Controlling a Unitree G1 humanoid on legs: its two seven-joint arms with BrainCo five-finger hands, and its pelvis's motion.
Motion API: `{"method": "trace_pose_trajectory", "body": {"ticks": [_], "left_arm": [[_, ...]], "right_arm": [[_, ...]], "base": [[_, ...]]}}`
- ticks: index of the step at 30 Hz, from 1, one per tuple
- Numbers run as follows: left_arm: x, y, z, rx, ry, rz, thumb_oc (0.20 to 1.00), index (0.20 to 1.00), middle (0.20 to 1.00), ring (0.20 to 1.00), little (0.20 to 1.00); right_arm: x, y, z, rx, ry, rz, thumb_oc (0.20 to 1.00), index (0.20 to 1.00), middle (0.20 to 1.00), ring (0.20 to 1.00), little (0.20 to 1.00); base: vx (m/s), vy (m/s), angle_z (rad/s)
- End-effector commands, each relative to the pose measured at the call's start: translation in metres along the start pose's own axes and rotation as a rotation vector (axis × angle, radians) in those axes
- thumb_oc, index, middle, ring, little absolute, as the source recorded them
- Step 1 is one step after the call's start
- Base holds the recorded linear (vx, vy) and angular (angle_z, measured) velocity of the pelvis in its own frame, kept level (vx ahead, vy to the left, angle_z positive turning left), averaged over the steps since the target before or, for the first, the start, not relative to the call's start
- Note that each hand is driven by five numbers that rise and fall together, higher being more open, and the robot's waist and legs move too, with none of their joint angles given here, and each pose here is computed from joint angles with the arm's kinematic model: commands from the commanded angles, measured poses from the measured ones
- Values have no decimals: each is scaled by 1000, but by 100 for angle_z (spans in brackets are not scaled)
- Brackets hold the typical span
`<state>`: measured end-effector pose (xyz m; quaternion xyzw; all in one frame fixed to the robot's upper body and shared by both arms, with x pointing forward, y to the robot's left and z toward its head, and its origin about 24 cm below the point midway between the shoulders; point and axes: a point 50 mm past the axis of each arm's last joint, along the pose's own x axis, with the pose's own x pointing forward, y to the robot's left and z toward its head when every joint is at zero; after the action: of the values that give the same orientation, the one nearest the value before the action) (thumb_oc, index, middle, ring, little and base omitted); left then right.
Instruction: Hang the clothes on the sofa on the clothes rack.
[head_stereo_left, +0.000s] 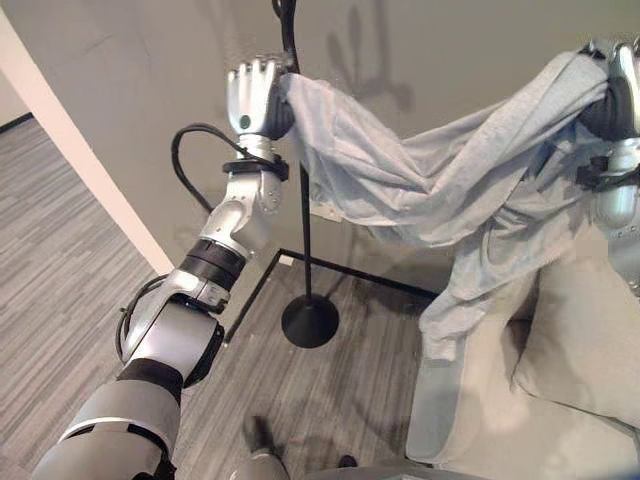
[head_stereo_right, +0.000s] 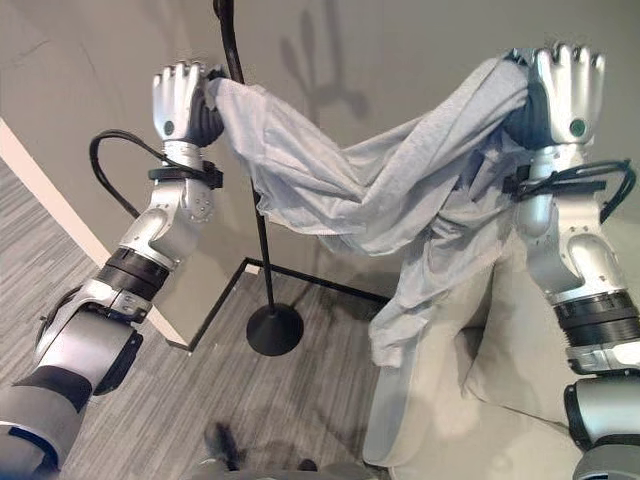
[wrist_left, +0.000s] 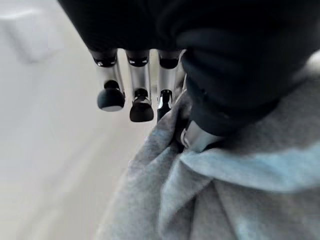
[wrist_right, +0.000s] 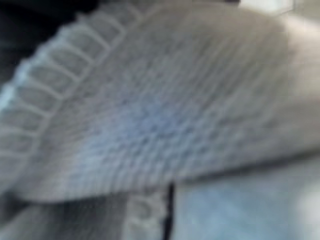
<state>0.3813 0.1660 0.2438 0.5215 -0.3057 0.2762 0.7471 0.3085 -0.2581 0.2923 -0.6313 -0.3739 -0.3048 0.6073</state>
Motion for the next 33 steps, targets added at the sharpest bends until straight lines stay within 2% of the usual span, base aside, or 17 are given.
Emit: {"method": "trace_pose_trajectory", "body": {"ticks": [1, 3, 9, 15, 16, 18, 21, 24, 25, 31, 33], "left_arm": [[15, 39, -16, 42, 17, 204, 200, 200, 200, 200, 200], [16, 58, -34, 98, 53, 291, 200, 200, 200, 200, 200], [27, 93, -48, 210, 63, 403, 200, 200, 200, 200, 200], [30, 84, -42, 225, 14, 368, 200, 200, 200, 200, 200], [24, 73, -51, 279, 23, 296, 200, 200, 200, 200, 200], [21, 70, -48, 261, 15, 277, 200, 200, 200, 200, 200], [-4, 54, -59, 236, 34, 194, 200, 200, 200, 200, 200], [-17, 49, -63, 226, 34, 160, 200, 200, 200, 200, 200], [-26, 46, -65, 217, 31, 139, 200, 200, 200, 200, 200], [-57, 37, -63, 173, -2, 72, 200, 200, 200, 200, 200], [-76, 30, -58, 137, -33, 22, 200, 200, 200, 200, 200]], "right_arm": [[23, -47, -2, -102, -37, -221, 200, 200, 200, 200, 200], [29, -55, 0, -133, -30, -281, 200, 200, 200, 200, 200], [50, -75, 0, -186, 9, -393, 200, 200, 200, 200, 200], [51, -92, -29, -288, 52, -391, 200, 200, 200, 200, 200], [44, -95, -42, -365, 54, -344, 200, 200, 200, 200, 200], [35, -86, -45, -358, 62, -299, 200, 200, 200, 200, 200], [5, -68, -55, -360, 73, -178, 200, 200, 200, 200, 200], [-14, -57, -60, -342, 89, -105, 200, 200, 200, 200, 200], [-33, -50, -65, -322, 125, -51, 200, 200, 200, 200, 200], [-82, -29, -65, -247, 187, 79, 200, 200, 200, 200, 200], [-111, -12, -59, -179, 225, 164, 200, 200, 200, 200, 200]], "base": [[270, 42, -50], [514, 82, -55], [234, 143, -47], [202, -152, 66], [176, -103, 119], [166, -100, 127], [149, -99, 72], [65, -64, 30], [40, -50, 18], [29, -24, 7], [-14, 4, 10]]}}
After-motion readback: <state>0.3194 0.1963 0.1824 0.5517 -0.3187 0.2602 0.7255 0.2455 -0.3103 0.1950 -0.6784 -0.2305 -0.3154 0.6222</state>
